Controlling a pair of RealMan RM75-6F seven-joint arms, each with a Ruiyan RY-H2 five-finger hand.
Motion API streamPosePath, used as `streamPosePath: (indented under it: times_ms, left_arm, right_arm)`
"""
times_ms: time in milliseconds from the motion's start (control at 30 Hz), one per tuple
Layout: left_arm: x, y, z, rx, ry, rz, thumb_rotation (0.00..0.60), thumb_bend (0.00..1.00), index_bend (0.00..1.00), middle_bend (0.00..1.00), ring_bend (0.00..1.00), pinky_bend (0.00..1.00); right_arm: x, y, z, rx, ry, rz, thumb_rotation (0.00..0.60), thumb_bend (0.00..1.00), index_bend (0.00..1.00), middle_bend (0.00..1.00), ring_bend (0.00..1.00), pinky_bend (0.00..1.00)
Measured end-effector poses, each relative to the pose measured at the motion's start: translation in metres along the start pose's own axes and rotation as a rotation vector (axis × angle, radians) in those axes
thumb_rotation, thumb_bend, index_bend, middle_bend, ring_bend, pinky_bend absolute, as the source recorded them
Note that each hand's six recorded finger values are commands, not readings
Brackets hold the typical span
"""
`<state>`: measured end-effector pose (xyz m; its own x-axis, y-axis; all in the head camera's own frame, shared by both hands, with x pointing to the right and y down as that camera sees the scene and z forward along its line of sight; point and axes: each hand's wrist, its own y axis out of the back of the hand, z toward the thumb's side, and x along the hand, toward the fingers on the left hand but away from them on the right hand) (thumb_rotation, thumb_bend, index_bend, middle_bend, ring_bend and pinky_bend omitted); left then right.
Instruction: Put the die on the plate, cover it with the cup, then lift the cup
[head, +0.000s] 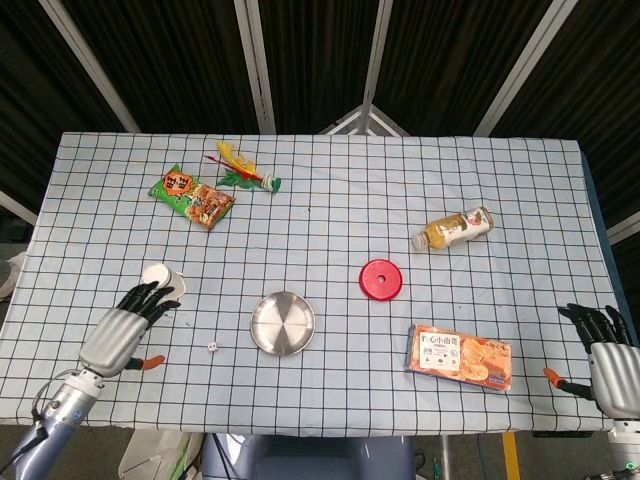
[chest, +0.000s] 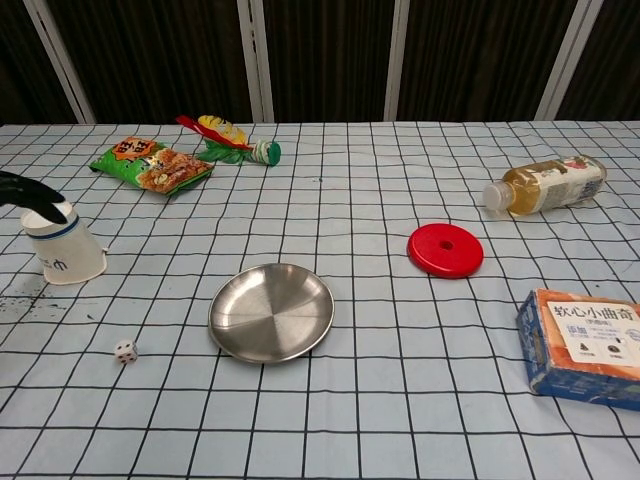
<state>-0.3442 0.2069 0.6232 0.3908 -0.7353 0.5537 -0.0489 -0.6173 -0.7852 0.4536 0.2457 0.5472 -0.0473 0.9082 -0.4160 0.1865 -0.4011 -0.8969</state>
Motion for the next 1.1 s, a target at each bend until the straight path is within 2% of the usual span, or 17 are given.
streamPosePath:
  times_ms: [100,267,433,733,1100]
  left_arm:
    - [0.016,-0.01,0.01,0.056,-0.016,-0.057,0.6,0.22,0.26,0.08,0.0,0.09]
    - [0.042,-0.029,0.019,0.115,0.002,-0.165,0.6,0.24,0.3,0.08,0.0,0.09]
    - [0.065,-0.045,0.038,0.147,-0.021,-0.224,0.6,0.26,0.3,0.08,0.0,0.09]
    - [0.082,-0.057,0.06,0.163,-0.068,-0.23,0.6,0.34,0.39,0.09,0.0,0.09]
    - [0.076,-0.055,0.059,0.19,-0.069,-0.213,0.6,0.34,0.4,0.1,0.0,0.09]
  right_arm:
    - [0.0,0.001,-0.003,-0.004,-0.013,0.001,0.6,0.1,0.21,0.19,0.15,0.0]
    - [0.0,0.003,-0.005,-0.008,-0.025,-0.001,0.6,0.1,0.21,0.19,0.15,0.0]
    - [-0.001,0.003,-0.008,-0.009,-0.04,0.001,0.6,0.1,0.21,0.19,0.15,0.0]
    - [0.0,0.004,-0.009,-0.008,-0.043,0.0,0.6,0.1,0.21,0.19,0.15,0.0]
    - [0.001,0.006,-0.009,-0.012,-0.043,-0.006,0.6,0.1,0.21,0.19,0.15,0.0]
